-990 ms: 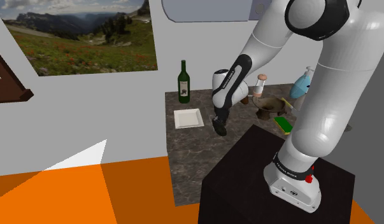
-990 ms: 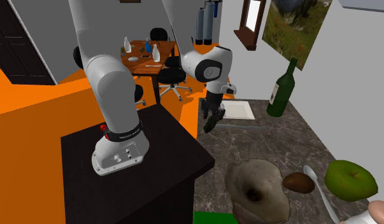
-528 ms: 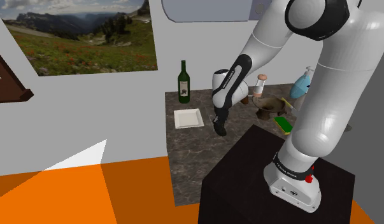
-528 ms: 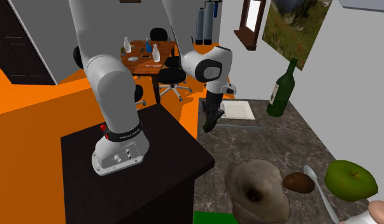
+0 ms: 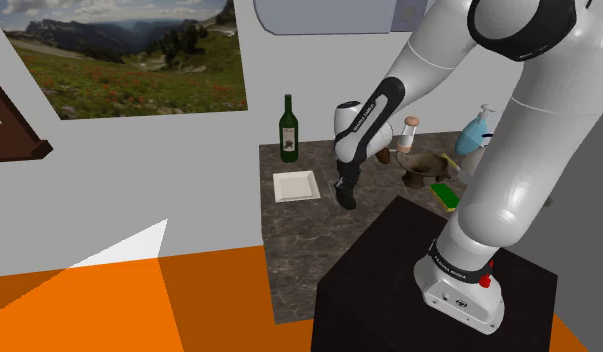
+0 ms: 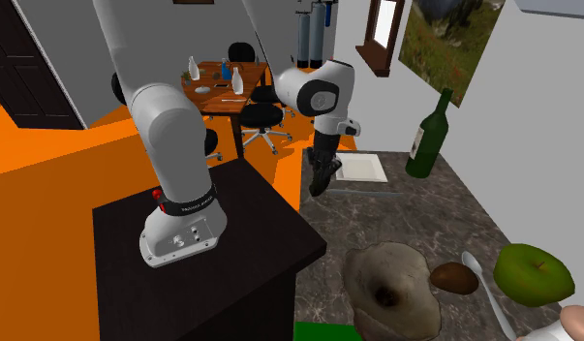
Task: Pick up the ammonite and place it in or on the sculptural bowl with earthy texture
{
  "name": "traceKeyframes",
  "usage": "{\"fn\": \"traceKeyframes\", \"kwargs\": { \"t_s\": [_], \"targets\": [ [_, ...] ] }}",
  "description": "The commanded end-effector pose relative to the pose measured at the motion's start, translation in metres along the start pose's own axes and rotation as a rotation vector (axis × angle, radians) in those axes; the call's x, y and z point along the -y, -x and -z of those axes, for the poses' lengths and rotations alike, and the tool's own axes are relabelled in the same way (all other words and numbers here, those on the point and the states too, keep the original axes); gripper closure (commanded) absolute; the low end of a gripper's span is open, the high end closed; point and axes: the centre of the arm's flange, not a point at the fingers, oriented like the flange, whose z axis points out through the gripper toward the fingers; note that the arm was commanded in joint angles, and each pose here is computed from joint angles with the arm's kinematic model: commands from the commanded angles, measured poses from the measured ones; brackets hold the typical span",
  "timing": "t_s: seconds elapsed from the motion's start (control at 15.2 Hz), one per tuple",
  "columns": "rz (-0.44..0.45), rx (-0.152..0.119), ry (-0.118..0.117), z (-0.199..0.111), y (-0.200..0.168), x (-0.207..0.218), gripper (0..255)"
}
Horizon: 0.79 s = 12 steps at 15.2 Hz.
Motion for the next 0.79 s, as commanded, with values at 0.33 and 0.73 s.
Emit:
{"fn": "traceKeyframes", "kwargs": {
  "t_s": [0.33,0.73],
  "targets": [
    [0.0,0.0,0.0,0.038,0.005,-0.002,255],
    [0.0,0.0,0.0,0.07,0.009,-0.002,255]
  ]
}}
